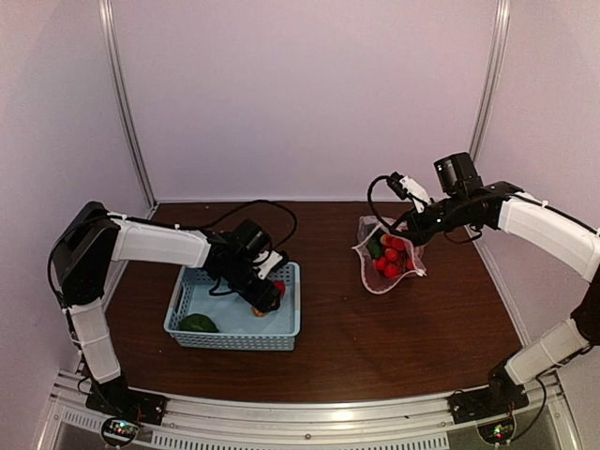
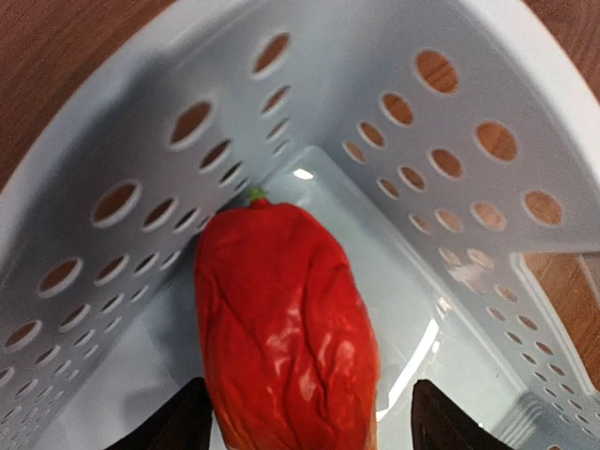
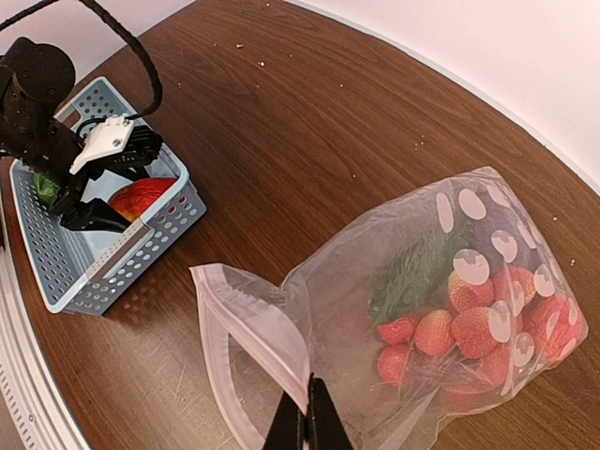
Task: Place the food in the zip-top bag and seal the zipper
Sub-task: Pick up the fake fruit from the bin.
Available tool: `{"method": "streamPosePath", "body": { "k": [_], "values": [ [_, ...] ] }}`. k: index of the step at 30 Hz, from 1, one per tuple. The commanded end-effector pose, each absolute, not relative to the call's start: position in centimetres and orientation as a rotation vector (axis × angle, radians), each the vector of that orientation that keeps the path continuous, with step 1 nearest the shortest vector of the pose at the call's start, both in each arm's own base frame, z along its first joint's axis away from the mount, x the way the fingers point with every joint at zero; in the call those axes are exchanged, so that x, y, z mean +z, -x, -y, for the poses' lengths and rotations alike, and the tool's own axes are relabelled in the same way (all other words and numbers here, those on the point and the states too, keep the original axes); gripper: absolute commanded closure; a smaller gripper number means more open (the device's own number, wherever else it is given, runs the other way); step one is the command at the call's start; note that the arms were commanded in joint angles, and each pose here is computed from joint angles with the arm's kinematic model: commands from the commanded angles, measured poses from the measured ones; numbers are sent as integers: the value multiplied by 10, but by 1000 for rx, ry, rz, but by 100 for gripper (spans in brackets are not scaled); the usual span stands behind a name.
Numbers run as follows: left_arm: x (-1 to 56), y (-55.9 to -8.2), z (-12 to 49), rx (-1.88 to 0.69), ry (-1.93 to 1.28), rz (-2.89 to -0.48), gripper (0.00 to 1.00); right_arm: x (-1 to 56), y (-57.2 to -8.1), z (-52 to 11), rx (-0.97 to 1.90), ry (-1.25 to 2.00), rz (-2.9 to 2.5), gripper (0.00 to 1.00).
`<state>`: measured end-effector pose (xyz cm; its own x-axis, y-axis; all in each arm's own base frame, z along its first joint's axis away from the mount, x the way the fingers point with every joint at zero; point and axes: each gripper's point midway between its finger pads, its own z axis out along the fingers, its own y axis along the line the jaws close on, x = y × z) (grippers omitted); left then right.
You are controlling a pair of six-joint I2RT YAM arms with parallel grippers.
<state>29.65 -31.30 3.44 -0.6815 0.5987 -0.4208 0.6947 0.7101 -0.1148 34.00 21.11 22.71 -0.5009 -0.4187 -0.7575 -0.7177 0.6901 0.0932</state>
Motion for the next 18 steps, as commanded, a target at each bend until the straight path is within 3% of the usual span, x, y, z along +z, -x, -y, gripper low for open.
{"method": "streamPosePath", "body": {
  "k": [1,7,13,18],
  "values": [
    [40,-315,313,-341,-853,-2571,28,233,-342,-213,543,854,-2135,100],
    [52,-309,319,-414,-845,-2584,51,235,-341,-213,546,857,-2132,100],
    [99,-290,306,-392,-816,-2550,57,241,-343,-211,518,863,-2128,100],
    [175,-277,322,-556,-762,-2371,59,251,-345,-211,514,858,-2117,100]
  ]
}}
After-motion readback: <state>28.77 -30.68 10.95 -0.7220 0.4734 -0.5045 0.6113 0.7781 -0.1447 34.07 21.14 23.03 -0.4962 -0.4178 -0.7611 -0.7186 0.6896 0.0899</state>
